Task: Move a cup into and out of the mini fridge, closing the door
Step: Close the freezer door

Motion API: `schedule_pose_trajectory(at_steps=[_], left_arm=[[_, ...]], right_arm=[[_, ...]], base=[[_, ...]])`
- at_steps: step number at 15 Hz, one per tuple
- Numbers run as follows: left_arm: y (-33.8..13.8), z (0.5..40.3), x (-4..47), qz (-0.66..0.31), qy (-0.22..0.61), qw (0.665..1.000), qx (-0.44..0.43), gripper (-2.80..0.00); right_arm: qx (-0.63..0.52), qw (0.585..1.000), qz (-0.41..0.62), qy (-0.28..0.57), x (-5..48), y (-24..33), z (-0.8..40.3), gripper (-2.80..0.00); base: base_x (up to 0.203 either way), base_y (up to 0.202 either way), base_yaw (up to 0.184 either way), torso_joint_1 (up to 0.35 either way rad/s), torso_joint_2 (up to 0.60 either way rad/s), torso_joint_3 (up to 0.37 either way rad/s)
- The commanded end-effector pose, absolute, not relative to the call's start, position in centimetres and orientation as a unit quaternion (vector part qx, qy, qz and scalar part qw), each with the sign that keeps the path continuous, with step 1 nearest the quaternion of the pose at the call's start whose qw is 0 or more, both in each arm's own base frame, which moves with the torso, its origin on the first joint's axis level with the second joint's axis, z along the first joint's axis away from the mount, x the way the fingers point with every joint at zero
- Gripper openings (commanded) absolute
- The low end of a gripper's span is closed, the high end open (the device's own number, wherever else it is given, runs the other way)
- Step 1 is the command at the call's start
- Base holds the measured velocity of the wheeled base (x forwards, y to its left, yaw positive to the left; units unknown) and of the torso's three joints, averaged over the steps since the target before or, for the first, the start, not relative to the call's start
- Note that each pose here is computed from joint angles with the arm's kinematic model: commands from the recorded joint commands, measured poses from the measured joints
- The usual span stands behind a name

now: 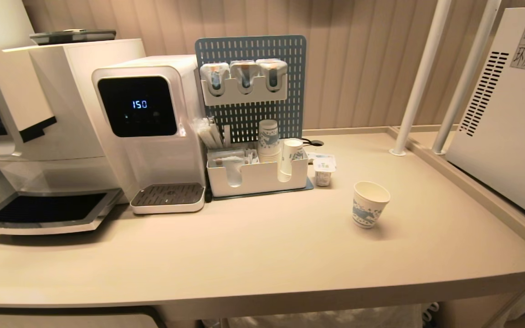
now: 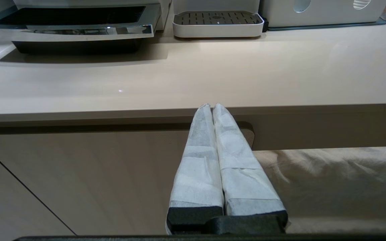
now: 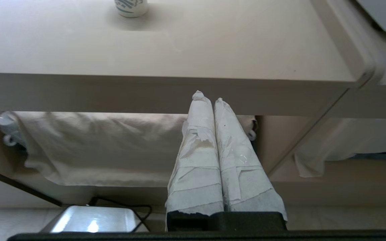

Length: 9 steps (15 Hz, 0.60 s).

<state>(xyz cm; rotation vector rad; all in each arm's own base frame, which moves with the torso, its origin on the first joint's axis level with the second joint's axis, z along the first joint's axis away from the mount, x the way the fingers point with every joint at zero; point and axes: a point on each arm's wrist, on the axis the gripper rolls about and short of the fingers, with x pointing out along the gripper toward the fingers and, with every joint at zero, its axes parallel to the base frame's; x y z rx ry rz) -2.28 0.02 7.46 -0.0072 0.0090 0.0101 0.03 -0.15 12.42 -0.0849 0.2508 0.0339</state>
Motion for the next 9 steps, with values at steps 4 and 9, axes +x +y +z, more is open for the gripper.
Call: schedule_pose_trajectory(at_steps=[4, 9], left_arm=[[0.0, 7.4, -2.3, 0.005, 0.006, 1.000, -0.004, -2.80], [0.0, 7.4, -2.3, 0.005, 0.006, 1.000, -0.004, -2.80]], right_arm=[[-0.038, 0.994, 0.023, 0.097, -0.4, -0.1, 11.5, -2.80], [-0.054, 0.996, 0.033, 0.067, -2.0, 0.1, 9.8, -2.80]], base=[[0.000, 0.000, 0.000, 0.000, 0.00, 0.000], [0.000, 0.000, 0.000, 0.000, 0.00, 0.000]])
